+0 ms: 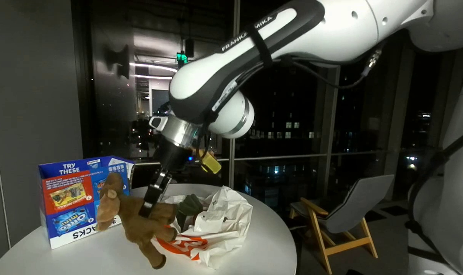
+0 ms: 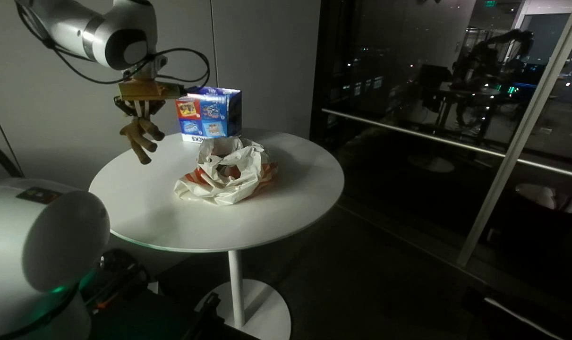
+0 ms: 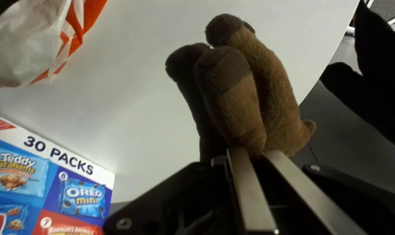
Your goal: Remove the moose toy, the beetroot plushy and the duster from the plastic
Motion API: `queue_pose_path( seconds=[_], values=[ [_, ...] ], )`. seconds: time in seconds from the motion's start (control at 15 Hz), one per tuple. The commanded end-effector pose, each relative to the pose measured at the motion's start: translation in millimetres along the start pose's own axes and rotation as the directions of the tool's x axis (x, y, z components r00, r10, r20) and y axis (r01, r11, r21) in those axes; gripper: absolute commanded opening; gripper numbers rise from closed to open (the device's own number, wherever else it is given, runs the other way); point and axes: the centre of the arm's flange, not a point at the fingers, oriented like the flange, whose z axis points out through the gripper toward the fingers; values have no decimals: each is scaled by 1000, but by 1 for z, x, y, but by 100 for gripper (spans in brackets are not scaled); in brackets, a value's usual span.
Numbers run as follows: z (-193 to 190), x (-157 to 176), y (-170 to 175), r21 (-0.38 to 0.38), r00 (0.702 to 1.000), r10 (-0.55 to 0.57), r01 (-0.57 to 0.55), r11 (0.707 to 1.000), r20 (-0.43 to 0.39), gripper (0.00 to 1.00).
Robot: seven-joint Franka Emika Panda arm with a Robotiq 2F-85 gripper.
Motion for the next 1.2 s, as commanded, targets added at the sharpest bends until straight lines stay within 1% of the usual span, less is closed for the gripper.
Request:
queue_pose_path(
  seconds=[0.0,0.07,0.13,0.27,0.4,0.53,0.6,0.73,0.87,0.93,1.0,1.07,1.13],
  values=[
    [47,-11,-5,-20,996,-63,64,998,55,9],
    [55,-14,-6,-19,995,-71,72,997,65,31],
    [62,-16,-6,-2,995,-70,71,998,76,35],
    [68,-20,-4,9,994,-67,67,998,89,48],
    [60,-18,2,7,996,-45,44,999,79,63],
    [40,-11,16,-28,999,3,-2,1000,44,79],
    [30,-8,26,-60,999,34,-32,998,25,86],
    [11,-4,49,-153,995,95,-94,984,-5,99],
    [-8,-5,73,-232,991,132,-136,963,-33,100],
    [-18,-8,83,-268,984,171,-176,947,-44,100],
    [-28,-15,86,-277,977,208,-211,937,-40,100],
    [-9,-18,82,-229,987,158,-159,960,-23,100],
    [-15,-21,89,-248,983,182,-183,951,-27,100]
  ],
)
